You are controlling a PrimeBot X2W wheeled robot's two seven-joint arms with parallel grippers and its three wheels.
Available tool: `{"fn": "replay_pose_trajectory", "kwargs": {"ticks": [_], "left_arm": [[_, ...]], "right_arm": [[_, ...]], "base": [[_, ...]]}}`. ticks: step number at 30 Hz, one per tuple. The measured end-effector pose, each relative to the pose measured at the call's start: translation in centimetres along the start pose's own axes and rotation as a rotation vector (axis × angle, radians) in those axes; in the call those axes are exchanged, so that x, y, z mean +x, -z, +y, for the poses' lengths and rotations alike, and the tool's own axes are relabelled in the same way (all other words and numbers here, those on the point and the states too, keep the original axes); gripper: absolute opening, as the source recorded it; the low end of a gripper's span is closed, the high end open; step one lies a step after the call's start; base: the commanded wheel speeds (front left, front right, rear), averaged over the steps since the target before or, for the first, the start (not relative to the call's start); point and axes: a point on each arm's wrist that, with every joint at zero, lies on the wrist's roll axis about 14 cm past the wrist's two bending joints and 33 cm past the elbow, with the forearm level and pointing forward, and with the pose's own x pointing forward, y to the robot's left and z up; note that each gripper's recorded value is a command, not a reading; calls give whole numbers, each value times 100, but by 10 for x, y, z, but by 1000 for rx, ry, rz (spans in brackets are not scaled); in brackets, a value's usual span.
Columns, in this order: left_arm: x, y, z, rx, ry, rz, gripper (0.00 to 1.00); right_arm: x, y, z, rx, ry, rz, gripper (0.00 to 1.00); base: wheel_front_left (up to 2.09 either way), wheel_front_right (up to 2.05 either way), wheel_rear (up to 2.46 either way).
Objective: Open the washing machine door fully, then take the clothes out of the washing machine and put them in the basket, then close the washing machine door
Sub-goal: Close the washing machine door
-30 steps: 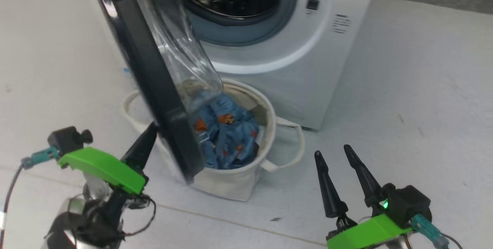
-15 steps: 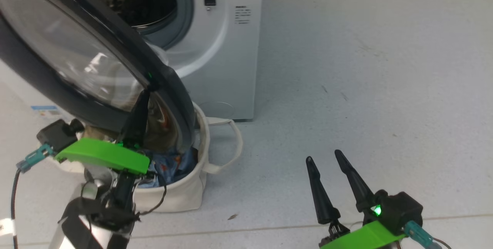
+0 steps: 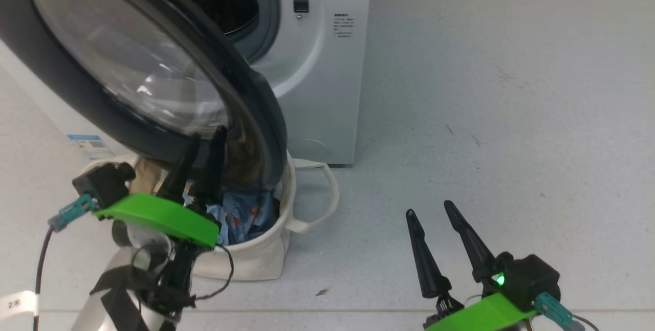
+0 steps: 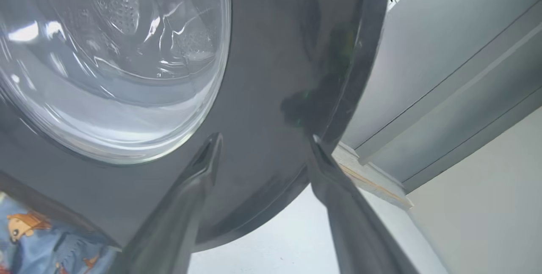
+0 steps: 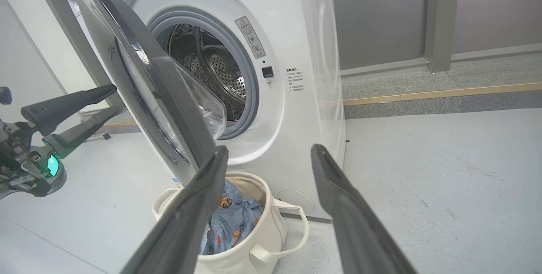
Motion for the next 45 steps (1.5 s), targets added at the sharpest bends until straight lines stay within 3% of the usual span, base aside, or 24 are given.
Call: {"fn": "replay_pose_trajectory", "kwargs": {"ticks": [7, 12, 21, 32, 33, 38, 45], "left_arm": [[-24, -7, 2, 279, 58, -21, 100], [-52, -14, 26, 426, 34, -12, 100], [-89, -30, 59, 476, -51, -14, 100], [-95, -37, 58, 451, -67, -52, 100], [-96, -37, 58, 449, -69, -55, 100], [-103, -36, 57, 434, -79, -63, 100], [-123, -21, 59, 382, -119, -50, 100]], "right_arm": [[5, -2, 8, 0, -30, -5, 100], [7, -6, 11, -7, -43, -20, 100], [12, -12, 12, -15, -53, -32, 100], [18, -5, 19, 7, -80, -15, 100], [19, -4, 21, 15, -85, -13, 0], [31, 6, 42, 24, -160, 24, 0], [73, 26, 102, 4, -385, 106, 0]], "base": [[0, 0, 0], [0, 0, 0], [0, 0, 0], [0, 0, 0], [0, 0, 0], [0, 0, 0], [0, 0, 0]]}}
